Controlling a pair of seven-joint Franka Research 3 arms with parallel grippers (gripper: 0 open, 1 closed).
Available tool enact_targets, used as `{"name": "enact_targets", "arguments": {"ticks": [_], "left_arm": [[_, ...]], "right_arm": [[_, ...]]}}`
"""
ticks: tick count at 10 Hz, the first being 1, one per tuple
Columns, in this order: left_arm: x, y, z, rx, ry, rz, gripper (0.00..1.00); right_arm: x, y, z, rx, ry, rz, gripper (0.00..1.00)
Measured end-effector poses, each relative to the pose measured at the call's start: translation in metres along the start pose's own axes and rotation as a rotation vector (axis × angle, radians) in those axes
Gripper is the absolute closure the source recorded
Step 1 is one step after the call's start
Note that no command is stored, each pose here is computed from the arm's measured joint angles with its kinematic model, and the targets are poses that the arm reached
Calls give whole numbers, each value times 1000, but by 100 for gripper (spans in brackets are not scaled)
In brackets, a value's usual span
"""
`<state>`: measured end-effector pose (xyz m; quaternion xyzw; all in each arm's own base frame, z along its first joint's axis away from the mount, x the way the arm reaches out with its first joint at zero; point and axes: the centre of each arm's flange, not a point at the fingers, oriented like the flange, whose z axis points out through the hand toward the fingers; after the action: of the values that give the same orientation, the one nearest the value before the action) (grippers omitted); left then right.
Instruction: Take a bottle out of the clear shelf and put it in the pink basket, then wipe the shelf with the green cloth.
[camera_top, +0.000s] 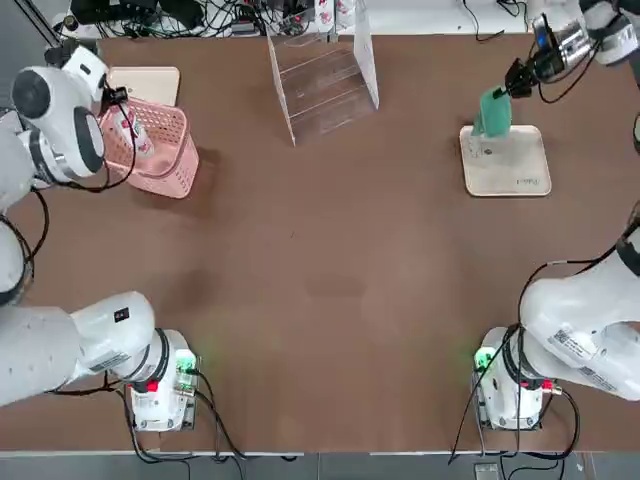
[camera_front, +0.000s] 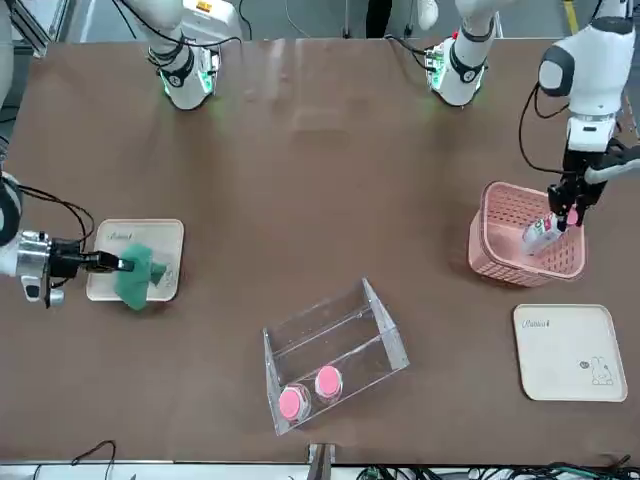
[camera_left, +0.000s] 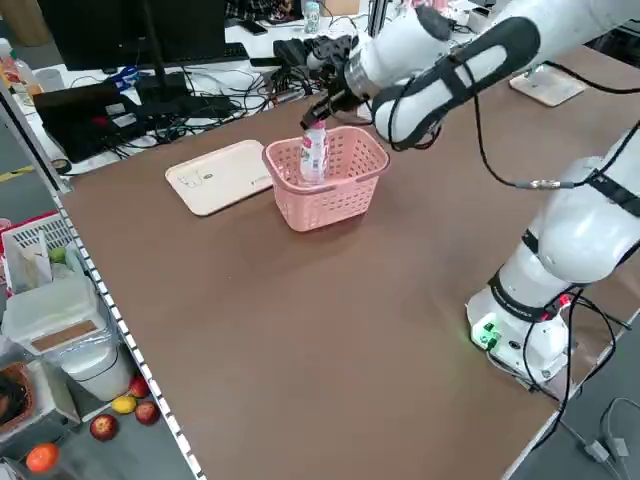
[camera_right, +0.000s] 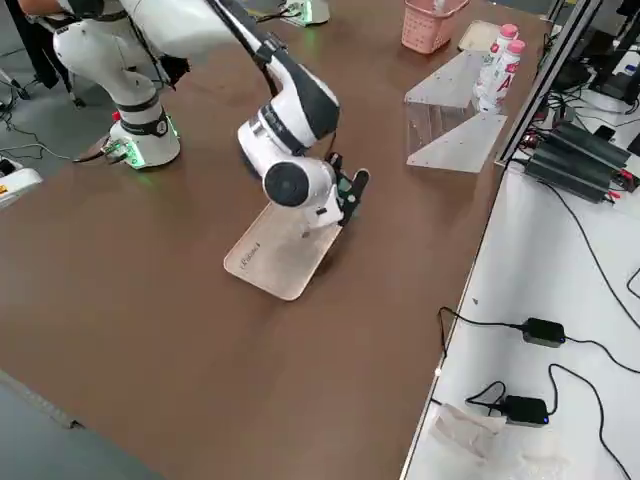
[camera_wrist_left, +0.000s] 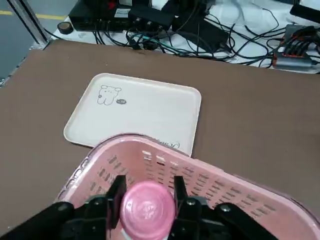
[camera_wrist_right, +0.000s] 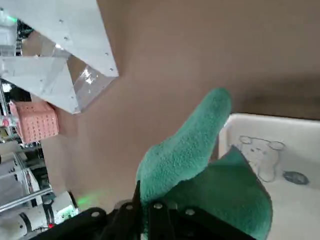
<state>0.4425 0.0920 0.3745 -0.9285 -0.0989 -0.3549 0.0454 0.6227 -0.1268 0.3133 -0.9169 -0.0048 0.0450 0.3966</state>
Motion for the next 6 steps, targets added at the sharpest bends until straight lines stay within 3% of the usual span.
{"name": "enact_targets", "arguments": {"ticks": [3,6], "left_arm": [[-31,-3,39,-5,5,-17,57],[-33,-5,43,-4,0,-19,57]], "right_arm": [[15,-71,7,-47,-15,-112,96],[25,-149,23,-92,-13,-149,96]]}}
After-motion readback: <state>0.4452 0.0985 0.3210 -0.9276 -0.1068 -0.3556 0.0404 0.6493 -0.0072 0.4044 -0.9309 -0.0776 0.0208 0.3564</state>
